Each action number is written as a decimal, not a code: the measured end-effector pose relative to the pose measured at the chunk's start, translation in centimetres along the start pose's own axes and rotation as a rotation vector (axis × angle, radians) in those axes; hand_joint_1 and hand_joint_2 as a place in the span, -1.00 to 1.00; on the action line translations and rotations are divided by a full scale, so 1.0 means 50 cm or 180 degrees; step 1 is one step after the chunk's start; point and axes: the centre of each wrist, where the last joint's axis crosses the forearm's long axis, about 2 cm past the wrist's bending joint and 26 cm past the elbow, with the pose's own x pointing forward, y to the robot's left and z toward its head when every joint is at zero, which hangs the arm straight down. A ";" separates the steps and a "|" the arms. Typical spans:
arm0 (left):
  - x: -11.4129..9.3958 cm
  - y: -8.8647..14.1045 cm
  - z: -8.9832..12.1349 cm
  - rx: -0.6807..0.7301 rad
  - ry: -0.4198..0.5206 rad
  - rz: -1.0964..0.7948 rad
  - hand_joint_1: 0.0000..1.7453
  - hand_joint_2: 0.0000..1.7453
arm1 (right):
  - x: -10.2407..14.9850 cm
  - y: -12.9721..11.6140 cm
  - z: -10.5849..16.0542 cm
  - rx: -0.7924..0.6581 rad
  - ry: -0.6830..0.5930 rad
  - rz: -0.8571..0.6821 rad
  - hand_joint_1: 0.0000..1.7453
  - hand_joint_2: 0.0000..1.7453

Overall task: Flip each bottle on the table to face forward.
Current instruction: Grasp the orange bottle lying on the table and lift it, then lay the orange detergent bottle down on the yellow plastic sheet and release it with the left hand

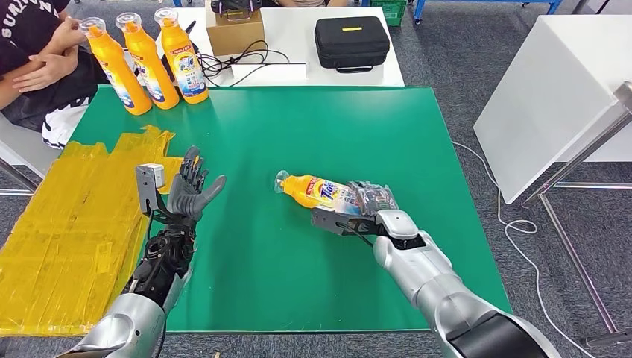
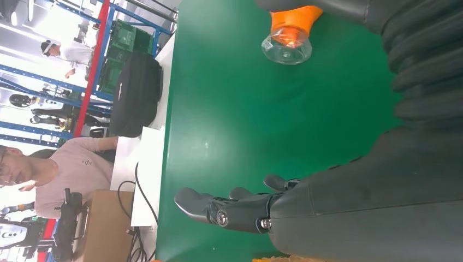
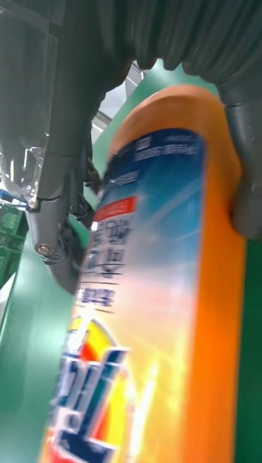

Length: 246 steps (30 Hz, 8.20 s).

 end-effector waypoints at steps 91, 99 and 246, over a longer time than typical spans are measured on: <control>0.113 -0.163 0.000 -0.1016 -0.0439 0.0791 -1.00 1.00 | 0.073 -0.013 0.065 -0.2259 -0.0944 -0.1332 1.00 1.00; 0.101 -0.161 0.000 -0.0952 -0.0372 0.0812 -1.00 1.00 | 0.096 -0.018 0.076 -0.2431 -0.1064 -0.1366 1.00 1.00; 0.193 -0.017 0.007 0.1450 -0.1639 -0.4788 1.00 1.00 | 0.002 0.030 0.316 -0.3859 -0.1624 -0.2372 -1.00 1.00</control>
